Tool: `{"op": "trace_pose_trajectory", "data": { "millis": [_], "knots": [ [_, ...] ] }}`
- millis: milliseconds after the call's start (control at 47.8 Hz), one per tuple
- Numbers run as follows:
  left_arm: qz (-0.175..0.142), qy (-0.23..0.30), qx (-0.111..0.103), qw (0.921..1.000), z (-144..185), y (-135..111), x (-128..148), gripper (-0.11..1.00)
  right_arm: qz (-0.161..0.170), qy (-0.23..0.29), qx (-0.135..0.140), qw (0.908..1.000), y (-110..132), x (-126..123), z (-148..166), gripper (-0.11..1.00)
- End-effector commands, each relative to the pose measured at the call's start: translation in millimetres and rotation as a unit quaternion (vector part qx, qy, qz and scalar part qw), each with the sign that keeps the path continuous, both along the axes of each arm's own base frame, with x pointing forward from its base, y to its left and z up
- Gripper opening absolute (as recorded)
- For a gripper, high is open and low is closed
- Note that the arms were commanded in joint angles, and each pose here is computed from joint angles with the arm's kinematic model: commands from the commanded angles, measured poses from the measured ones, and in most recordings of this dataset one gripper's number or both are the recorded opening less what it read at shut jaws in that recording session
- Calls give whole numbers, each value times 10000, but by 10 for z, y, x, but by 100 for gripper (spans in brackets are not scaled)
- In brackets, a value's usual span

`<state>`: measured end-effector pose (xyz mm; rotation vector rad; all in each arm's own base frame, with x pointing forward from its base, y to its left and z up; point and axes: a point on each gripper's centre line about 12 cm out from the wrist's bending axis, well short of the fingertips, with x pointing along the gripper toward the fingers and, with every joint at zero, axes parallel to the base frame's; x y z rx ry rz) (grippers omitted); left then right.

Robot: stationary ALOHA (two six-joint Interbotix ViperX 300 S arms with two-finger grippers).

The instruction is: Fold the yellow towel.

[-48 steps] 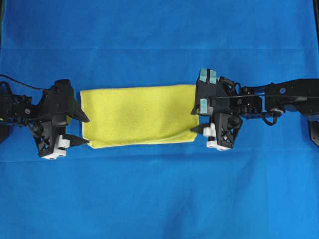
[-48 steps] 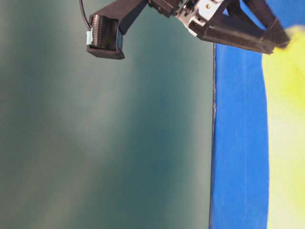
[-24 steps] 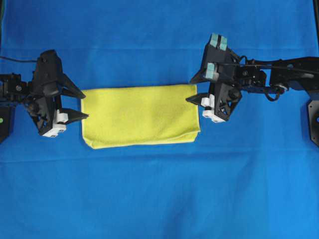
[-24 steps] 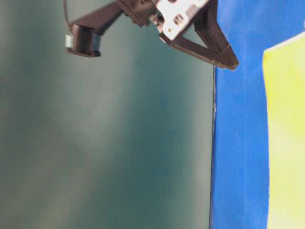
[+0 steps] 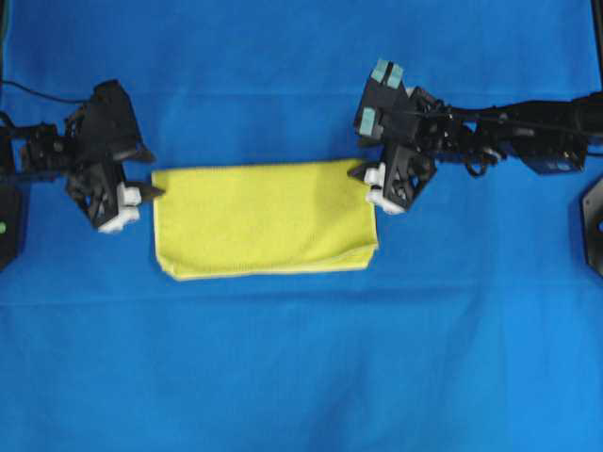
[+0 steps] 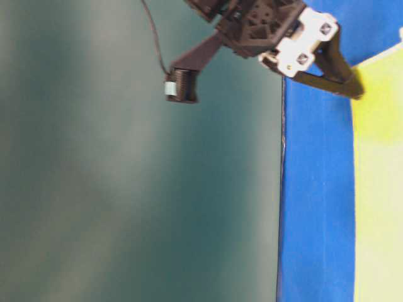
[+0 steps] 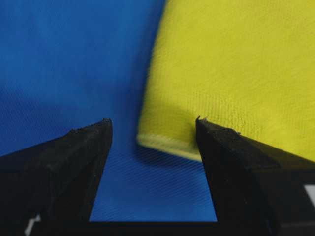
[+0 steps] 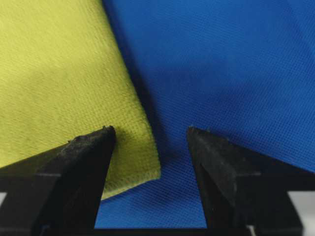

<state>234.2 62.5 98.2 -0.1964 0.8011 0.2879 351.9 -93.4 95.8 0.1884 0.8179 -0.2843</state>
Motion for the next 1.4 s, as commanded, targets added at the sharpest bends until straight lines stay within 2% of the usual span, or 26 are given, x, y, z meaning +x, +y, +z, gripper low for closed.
{"op": "trace_pose_trajectory", "data": {
  "millis": [0, 188, 251, 293, 376, 481, 523, 753, 878, 1129, 1380],
  "knots": [
    [36, -56, 27, 10000, 8, 31, 28, 65, -39, -109, -6, 9999, -22, 58, 32, 62],
    [89, -12, 15, 10000, -5, 52, 6, 62, -46, -85, 22, 10000, -11, 61, 21, 60],
    [83, 26, 9, 10000, -8, 51, 3, 56, 3, -97, 8, 10000, 15, 70, 23, 56],
    [74, 63, -2, 10000, -12, 46, 1, 48, 41, -104, 6, 9999, 43, 78, 24, 53],
    [59, 211, -41, 9998, -31, 39, -7, 31, 183, -97, -22, 9998, 120, 97, 24, 38],
    [23, 384, -77, 9992, -52, 27, -19, 10, 301, -53, -7, 9995, 207, 102, 23, 7],
    [5, 403, -67, 9992, -54, 26, -22, 4, 301, -35, 15, 9995, 222, 91, 27, 2],
    [-7, 354, -43, 9994, -5, 30, -9, 3, 273, -130, 17, 9995, 215, 97, 118, 2],
    [-4, 206, -32, 9998, 141, 26, 27, 3, 277, -303, -18, 9992, 216, 98, 278, 2],
    [-203, -214, 29, 9996, 761, -67, 115, 3, 321, -695, -98, 9970, 244, 2, 801, 2],
    [-252, -718, 128, 9970, 1229, -119, 17, 3, 350, -1246, -196, 9914, 294, -200, 1431, 2]
  ]
}}
